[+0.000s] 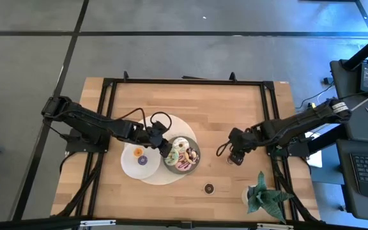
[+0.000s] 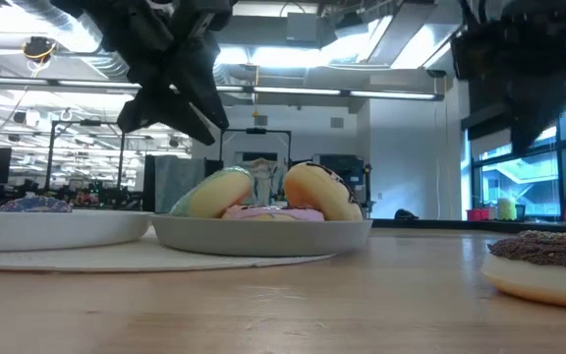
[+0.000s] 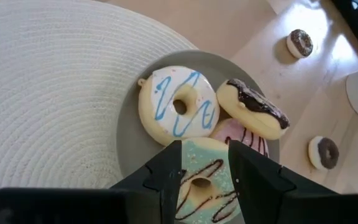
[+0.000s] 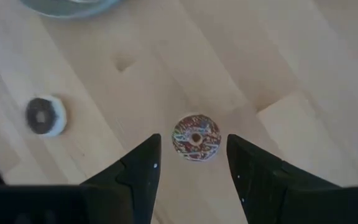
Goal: Pick & Place donuts
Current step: Put the small brown donuts on the white plate
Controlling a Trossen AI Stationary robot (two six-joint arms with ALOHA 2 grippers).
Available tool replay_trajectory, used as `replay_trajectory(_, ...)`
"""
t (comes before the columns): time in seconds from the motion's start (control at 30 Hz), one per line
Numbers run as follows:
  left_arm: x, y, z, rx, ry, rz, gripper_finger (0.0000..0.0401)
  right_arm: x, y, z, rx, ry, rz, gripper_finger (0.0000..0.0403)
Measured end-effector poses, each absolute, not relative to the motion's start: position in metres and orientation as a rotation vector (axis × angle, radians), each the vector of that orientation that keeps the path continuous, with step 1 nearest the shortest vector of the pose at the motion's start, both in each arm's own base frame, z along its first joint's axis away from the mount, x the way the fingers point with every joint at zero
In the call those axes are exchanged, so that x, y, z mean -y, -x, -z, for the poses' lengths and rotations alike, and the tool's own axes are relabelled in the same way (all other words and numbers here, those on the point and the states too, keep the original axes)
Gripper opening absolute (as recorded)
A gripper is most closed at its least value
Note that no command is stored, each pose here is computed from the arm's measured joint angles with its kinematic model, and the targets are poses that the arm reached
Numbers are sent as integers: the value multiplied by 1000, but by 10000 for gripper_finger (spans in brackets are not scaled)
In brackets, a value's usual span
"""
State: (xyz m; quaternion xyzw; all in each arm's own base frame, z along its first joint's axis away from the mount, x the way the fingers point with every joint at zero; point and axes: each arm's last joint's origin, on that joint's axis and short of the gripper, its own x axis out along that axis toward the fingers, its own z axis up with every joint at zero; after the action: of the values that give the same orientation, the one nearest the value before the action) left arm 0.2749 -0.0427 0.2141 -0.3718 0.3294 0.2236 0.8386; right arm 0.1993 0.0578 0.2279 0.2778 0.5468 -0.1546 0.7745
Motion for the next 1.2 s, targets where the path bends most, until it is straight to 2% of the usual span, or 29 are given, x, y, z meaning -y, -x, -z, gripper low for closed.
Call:
replay_trajectory(0.27,43,-275,-214,-697,786,-473,128,-63,-195,-184,-1332,-589,453,184)
replay_trajectory(0.93,42,-275,-214,-691,781,-482,127,-71,-217,-139,-1438,-543,493,182)
replay_trajectory(1.07,42,-275,-214,-691,781,-482,127,-71,-217,-139,-1440,-547,494,158)
replay_trajectory(1.2,42,-275,-214,-691,781,-482,127,-71,-217,-139,-1444,-543,490,113)
